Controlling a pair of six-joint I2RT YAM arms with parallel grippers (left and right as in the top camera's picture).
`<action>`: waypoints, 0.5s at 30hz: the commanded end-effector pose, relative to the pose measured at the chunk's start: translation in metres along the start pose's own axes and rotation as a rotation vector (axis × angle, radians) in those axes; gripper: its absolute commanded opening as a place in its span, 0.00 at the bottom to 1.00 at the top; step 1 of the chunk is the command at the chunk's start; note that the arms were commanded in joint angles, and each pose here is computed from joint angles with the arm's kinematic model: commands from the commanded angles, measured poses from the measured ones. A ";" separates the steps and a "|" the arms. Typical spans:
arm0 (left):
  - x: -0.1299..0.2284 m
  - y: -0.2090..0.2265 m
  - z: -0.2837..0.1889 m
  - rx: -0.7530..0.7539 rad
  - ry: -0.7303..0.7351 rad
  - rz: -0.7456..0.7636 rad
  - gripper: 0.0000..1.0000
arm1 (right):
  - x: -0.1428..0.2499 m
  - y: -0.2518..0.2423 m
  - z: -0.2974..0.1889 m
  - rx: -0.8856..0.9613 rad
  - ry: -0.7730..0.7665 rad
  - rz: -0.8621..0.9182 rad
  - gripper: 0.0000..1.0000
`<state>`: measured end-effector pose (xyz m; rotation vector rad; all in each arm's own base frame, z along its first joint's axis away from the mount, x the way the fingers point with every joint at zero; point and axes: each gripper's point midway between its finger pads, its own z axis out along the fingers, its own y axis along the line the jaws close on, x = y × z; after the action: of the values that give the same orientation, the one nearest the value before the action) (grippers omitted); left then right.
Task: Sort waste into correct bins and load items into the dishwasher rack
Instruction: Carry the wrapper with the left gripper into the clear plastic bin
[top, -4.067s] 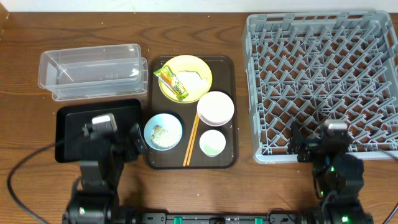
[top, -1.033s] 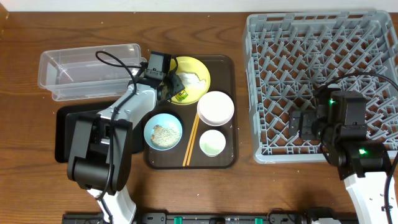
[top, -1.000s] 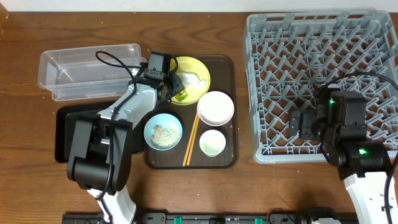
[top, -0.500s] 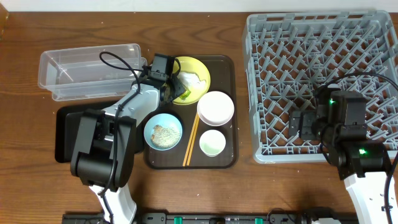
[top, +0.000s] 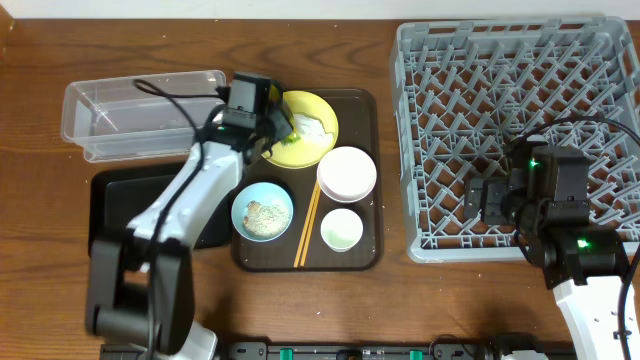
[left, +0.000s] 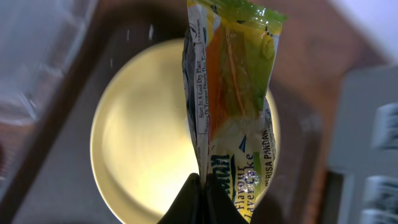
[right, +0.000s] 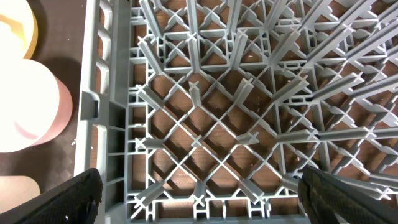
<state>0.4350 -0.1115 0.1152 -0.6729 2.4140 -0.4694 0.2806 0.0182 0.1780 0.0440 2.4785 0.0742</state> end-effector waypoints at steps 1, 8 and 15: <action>-0.031 0.007 -0.023 -0.037 -0.123 0.000 0.06 | -0.007 0.000 -0.005 -0.003 -0.020 0.013 0.99; -0.090 0.058 -0.043 -0.128 -0.281 -0.136 0.06 | -0.007 0.000 -0.005 -0.003 -0.020 0.013 0.99; -0.135 0.107 -0.053 -0.164 -0.390 -0.276 0.06 | -0.007 0.000 -0.005 -0.003 -0.020 0.012 0.99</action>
<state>0.4578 0.0424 0.1654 -1.0193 2.0530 -0.2530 0.2806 0.0182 0.1780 0.0440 2.4785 0.0742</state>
